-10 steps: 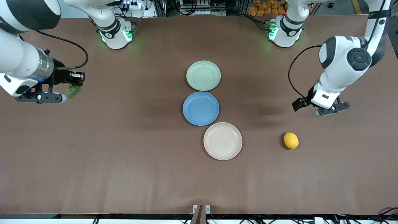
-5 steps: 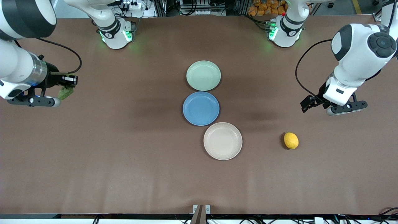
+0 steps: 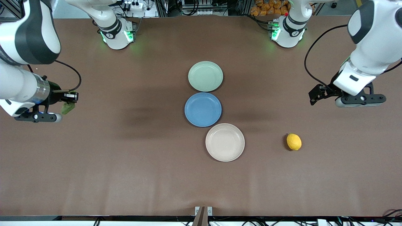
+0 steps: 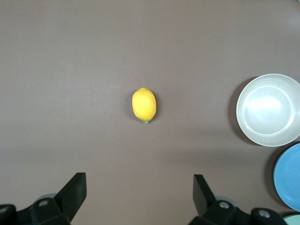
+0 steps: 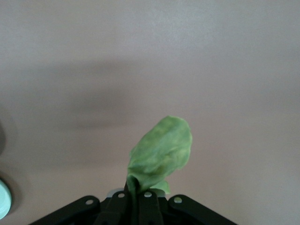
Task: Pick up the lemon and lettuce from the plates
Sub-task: 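Carry the lettuce away from the plates with the right gripper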
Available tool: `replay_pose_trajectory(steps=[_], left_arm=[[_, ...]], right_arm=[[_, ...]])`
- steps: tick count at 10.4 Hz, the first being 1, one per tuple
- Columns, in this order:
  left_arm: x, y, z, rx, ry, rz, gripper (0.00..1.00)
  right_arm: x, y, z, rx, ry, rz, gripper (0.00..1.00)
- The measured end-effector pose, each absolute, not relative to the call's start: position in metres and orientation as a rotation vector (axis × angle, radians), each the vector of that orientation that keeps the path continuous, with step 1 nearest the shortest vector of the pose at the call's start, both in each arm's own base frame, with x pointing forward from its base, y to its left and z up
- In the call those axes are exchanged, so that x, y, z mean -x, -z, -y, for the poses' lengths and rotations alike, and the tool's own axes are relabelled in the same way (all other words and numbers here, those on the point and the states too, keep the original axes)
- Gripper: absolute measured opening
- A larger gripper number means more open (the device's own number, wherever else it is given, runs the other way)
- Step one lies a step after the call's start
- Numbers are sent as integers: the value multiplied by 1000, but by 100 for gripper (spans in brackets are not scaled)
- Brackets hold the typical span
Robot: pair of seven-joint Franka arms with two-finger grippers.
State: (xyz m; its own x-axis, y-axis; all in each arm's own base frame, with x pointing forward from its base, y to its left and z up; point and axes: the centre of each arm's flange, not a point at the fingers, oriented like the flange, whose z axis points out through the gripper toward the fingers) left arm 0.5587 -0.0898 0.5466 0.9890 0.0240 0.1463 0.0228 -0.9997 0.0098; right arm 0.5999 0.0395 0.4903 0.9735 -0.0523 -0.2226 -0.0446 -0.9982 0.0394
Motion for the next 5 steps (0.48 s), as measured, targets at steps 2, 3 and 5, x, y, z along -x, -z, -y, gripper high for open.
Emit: replay_pose_trajectory(steps=[2,3,5], left_arm=[[-561,-576,90,-3117,-272,-36,100],[-558,-594,90,-3120,-258,-35,100],[-550,-623,94,-3120,-210,-25,100]], right_arm=[[-601,-458,-37,-3095,308,81,4],[-600,-442,-37,-3098,293,80,4],[-596,-411,-30,-3102,271,95,4]])
